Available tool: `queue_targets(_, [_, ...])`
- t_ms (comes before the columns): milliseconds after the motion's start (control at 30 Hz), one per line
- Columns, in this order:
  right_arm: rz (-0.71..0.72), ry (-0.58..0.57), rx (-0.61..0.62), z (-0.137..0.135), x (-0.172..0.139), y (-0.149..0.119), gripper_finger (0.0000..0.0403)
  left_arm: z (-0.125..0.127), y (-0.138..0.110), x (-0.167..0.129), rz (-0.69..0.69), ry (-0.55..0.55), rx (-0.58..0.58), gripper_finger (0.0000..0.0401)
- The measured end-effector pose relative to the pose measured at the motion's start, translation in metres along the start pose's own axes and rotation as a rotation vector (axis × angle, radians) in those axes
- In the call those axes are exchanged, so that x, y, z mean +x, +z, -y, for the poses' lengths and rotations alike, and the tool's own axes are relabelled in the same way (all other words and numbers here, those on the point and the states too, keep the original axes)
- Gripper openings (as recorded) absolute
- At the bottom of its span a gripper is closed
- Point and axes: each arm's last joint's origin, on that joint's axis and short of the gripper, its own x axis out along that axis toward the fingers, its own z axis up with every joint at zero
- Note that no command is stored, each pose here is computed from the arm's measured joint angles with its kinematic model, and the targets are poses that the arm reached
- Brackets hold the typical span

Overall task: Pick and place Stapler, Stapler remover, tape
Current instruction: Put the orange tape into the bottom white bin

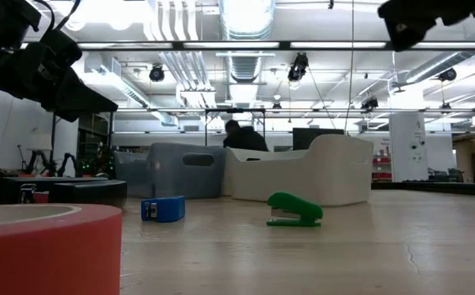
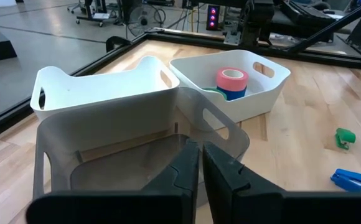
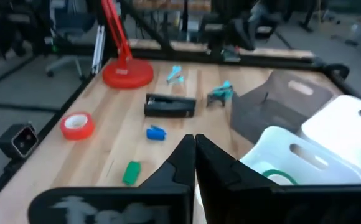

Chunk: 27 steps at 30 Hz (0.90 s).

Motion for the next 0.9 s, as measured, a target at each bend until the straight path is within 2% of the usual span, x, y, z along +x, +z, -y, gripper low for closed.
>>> queue_targets(267, [0.080, -0.044, 0.022, 0.016, -0.024, -0.029, 0.0008, 0.000, 0.000, 0.000, 0.000, 0.000, 0.000, 0.0025])
queue_targets(900, [0.188, -0.071, 0.023, 0.032, -0.043, -0.072, 0.0008, 0.000, 0.000, 0.000, -0.003, 0.001, 0.000, 0.0024])
